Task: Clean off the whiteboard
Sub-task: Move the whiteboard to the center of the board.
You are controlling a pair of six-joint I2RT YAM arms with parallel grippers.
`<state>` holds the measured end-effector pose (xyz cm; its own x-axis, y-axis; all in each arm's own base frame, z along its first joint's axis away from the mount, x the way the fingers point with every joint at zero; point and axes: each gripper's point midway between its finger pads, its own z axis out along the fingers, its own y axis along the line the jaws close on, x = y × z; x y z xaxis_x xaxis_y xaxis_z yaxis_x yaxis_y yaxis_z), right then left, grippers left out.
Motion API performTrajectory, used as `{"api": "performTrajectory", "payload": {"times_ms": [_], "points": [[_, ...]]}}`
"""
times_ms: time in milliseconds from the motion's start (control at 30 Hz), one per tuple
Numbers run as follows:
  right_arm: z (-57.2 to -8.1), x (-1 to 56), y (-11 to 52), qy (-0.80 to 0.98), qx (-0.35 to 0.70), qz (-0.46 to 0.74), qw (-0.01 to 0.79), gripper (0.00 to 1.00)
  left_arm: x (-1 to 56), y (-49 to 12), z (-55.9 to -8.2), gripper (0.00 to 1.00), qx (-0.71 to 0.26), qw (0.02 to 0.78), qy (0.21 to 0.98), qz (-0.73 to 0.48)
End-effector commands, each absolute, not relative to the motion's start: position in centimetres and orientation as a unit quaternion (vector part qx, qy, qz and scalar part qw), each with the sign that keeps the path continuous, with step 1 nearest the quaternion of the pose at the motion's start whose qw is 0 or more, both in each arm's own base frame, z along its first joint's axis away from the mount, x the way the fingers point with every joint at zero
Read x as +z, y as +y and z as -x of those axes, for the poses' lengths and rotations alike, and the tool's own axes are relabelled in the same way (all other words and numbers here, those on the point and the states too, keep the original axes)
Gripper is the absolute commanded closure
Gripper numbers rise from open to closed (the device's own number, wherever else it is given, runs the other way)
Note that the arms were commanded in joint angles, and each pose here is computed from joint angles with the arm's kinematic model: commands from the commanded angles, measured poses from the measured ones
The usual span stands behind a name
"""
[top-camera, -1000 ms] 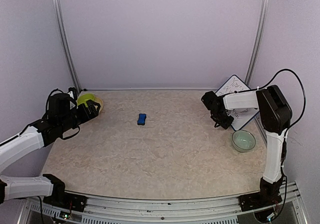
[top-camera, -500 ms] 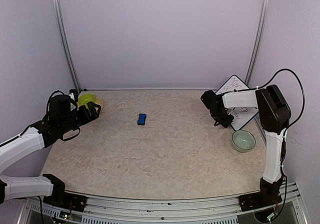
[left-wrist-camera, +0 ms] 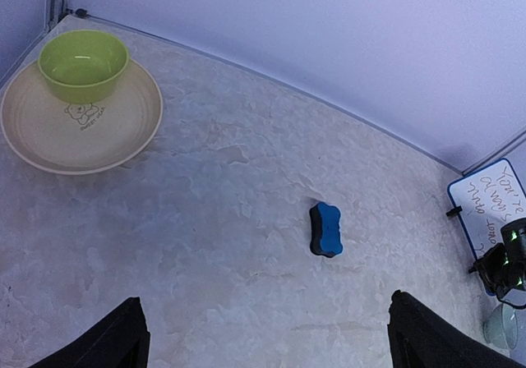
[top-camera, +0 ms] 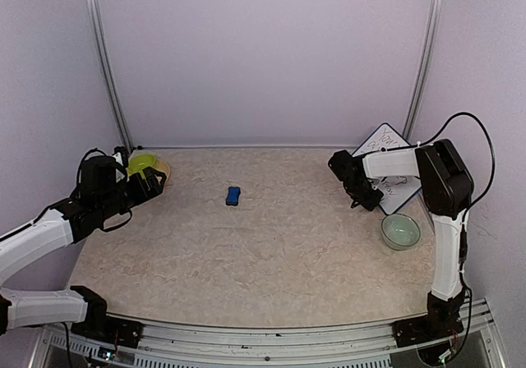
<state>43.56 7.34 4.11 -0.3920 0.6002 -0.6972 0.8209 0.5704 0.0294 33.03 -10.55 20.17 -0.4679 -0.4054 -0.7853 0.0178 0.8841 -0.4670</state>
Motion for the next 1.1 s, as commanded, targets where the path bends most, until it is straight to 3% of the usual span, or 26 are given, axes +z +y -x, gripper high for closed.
{"api": "performTrajectory", "payload": {"times_ms": [0,700,1067], "points": [[-43.5,4.2,7.3,0.814,-0.177,-0.432,0.346,0.70,20.3,-10.9,-32.9,0.02,-0.218,0.507,0.826,0.112],[-43.3,3.9,7.5,0.820,-0.174,-0.426,0.341,0.93,20.0,-10.8,-32.8,0.02,-0.216,0.505,0.828,0.113],[-43.5,4.3,8.7,0.832,-0.156,-0.403,0.347,0.94,20.1,-10.8,-32.8,0.02,-0.218,0.505,0.827,0.115]]}}
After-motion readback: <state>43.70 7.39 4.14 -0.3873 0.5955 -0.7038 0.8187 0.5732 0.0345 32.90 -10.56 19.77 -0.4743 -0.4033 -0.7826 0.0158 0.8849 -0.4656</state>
